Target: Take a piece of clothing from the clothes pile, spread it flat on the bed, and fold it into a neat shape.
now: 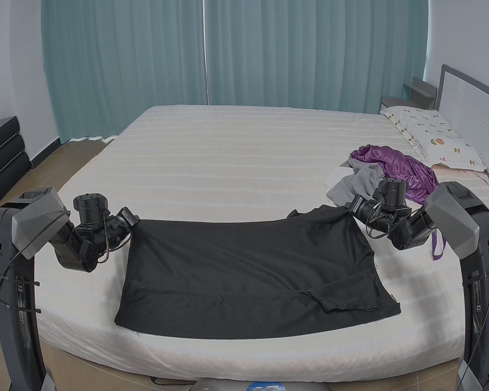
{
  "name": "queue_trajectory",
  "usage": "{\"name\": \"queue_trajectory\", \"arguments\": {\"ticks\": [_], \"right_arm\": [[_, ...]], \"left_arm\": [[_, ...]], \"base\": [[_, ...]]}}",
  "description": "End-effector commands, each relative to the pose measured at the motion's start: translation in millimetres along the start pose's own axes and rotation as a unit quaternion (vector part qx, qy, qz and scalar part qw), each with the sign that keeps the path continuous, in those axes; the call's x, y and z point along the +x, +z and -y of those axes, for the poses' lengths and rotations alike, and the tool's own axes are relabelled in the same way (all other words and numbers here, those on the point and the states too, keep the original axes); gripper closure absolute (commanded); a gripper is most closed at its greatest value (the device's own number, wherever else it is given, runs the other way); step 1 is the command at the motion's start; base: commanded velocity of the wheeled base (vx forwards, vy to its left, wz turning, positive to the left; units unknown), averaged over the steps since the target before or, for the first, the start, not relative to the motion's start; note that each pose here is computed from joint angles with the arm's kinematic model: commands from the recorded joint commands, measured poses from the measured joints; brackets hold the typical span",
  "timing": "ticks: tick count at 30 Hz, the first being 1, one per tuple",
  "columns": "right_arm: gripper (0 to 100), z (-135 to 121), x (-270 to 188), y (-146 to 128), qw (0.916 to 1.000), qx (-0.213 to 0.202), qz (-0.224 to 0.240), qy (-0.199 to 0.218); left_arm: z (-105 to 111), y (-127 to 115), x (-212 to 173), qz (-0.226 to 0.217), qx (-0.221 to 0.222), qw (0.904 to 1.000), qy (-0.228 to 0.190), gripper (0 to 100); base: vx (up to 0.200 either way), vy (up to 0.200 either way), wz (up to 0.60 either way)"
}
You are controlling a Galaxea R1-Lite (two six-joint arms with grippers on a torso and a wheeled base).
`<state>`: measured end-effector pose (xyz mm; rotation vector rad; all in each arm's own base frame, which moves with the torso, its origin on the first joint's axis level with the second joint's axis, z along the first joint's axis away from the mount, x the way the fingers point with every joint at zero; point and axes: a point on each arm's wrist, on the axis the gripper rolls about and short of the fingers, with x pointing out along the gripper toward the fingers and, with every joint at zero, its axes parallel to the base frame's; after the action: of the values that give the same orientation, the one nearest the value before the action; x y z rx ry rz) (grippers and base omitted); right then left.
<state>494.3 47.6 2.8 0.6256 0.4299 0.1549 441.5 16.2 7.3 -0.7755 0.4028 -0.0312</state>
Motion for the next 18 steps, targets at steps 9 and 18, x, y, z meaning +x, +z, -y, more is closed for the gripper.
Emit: {"name": "queue_trajectory", "arguments": {"ticks": [9,18], "right_arm": [[100,-7.7,-21.1,18.1,0.9993,-0.003,0.034,0.016],[100,-2.5,-32.8,6.0,1.0000,0.001,0.005,0.004]], "left_arm": [[1.8,3.3,-1.7,0.006,0.001,1.0000,-0.002,100],[-1.1,-2.1,-5.2,0.005,0.005,1.0000,-0.003,100]], "base": [[0.000,0.000,0.00],[0.000,0.000,0.00]]}}
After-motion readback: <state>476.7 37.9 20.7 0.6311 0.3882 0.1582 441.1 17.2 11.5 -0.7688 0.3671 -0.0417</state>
